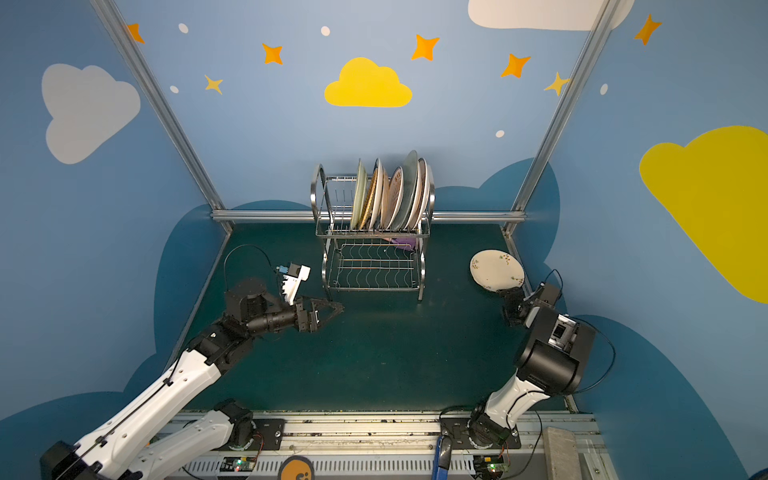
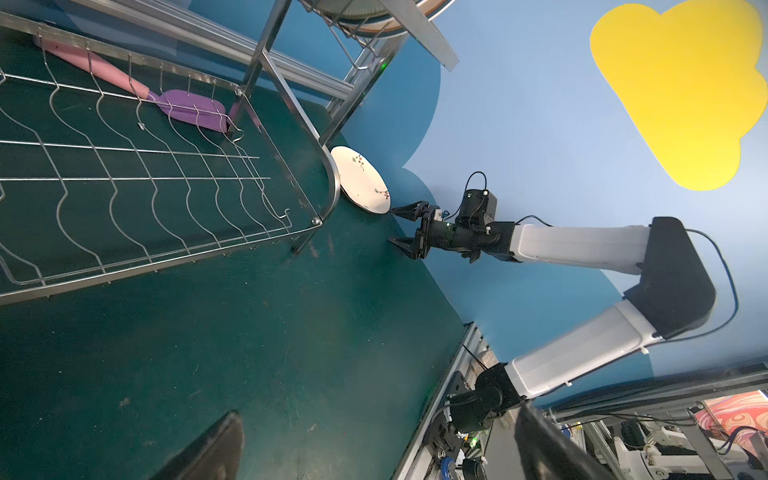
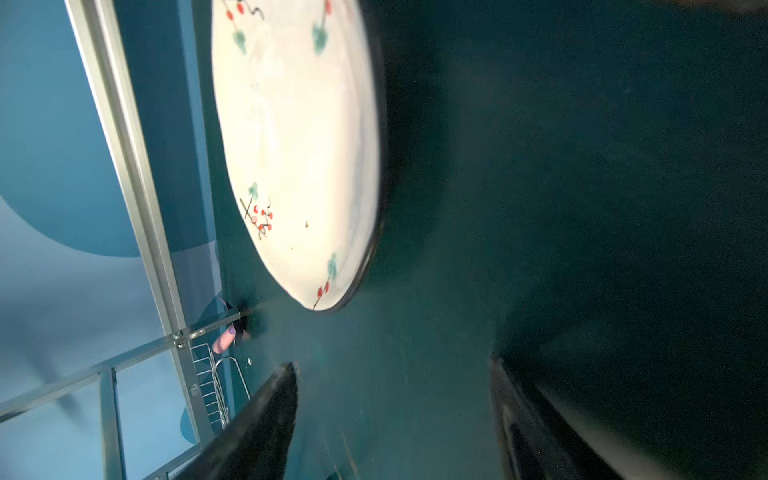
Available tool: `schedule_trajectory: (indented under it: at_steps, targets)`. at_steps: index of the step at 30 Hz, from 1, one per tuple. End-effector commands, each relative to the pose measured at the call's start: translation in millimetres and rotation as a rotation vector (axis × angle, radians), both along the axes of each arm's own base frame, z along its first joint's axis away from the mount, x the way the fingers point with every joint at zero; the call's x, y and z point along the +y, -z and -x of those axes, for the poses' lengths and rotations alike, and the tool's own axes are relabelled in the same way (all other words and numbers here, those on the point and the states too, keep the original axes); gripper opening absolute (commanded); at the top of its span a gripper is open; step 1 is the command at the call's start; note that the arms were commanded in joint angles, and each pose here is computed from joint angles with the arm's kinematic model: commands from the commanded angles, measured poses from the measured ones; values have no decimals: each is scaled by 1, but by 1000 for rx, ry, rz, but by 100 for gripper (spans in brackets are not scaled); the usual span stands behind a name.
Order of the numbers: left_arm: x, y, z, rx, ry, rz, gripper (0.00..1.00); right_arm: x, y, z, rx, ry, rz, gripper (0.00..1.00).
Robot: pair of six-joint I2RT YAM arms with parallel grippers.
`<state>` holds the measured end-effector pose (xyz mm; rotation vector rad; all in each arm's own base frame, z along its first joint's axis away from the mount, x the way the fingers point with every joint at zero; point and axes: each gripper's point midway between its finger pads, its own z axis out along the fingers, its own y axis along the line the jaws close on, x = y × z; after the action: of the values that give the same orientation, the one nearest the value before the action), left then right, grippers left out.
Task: Load the plates into the dish rack
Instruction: 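Reach the right gripper to the white berry-pattern plate's edge and pinch it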
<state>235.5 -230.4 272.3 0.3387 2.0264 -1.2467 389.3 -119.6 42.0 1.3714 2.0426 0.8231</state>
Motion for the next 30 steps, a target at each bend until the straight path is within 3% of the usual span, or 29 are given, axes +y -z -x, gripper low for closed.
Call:
schedule_trajectory:
  at_steps: [1,30]
  targets:
    - [-1,-6,0,-20,6,22,100,-8,-3,-15,-63,4,-44,66]
    - [-2,2,-8,-2,-14,20,100,-23,52,-48,36,101,-160,23]
